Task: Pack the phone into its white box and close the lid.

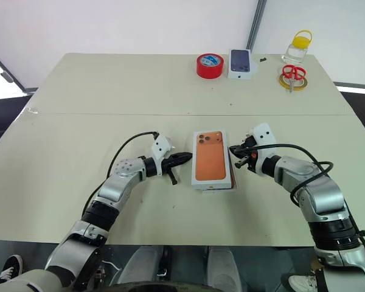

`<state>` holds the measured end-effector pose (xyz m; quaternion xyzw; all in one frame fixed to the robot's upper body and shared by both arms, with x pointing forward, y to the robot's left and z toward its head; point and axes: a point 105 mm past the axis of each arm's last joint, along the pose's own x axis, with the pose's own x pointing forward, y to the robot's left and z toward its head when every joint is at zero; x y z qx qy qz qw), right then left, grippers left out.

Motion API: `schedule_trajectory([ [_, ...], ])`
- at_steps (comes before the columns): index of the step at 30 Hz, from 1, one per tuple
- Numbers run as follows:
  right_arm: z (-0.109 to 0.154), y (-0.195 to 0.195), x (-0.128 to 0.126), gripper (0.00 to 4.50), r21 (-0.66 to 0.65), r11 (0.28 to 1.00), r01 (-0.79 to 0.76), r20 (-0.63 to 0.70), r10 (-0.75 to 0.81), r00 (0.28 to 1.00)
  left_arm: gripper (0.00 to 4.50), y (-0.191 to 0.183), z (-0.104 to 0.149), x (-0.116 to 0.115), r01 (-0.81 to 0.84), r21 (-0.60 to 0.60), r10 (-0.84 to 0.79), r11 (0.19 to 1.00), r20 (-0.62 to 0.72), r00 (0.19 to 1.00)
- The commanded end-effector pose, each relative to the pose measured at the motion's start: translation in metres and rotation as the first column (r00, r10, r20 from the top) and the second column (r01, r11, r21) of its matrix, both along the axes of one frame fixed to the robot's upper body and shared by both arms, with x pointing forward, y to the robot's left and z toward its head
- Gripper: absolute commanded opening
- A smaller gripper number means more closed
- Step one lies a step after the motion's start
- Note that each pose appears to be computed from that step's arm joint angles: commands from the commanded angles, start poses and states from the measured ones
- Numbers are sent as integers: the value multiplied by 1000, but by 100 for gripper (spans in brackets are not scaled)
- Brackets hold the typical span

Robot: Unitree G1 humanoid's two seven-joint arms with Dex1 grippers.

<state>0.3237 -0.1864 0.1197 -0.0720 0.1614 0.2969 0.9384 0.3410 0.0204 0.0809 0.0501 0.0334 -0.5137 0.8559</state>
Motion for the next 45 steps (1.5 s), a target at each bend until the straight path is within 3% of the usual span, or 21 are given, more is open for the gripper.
schedule_trajectory([
  [1,12,1,-4,4,6,1000,-20,45,19,999,0,-8,17,-6,38,-33,-37,999,53,998],
  [13,5,-10,-15,4,-31,999,-33,18,34,999,0,-14,8,-21,91,4,-91,996,30,995],
  [27,-2,-7,-31,4,-58,992,-111,-16,110,994,0,-6,8,-23,93,27,-94,995,48,994],
  [33,3,-35,-22,4,-145,989,-40,19,44,999,0,9,16,-24,96,18,-97,995,53,994],
  [36,20,-43,-12,4,-96,995,6,76,2,997,0,12,41,-10,57,-69,-52,996,80,995],
  [40,52,-26,-9,4,102,993,-54,161,37,986,0,-8,79,8,51,-179,-28,983,128,991],
  [42,61,-9,-17,4,195,970,-143,165,111,980,0,-23,82,17,48,-183,-27,982,117,993],
  [45,43,12,-37,4,199,947,-253,67,245,967,0,-39,66,32,-1,-113,10,994,81,997],
])
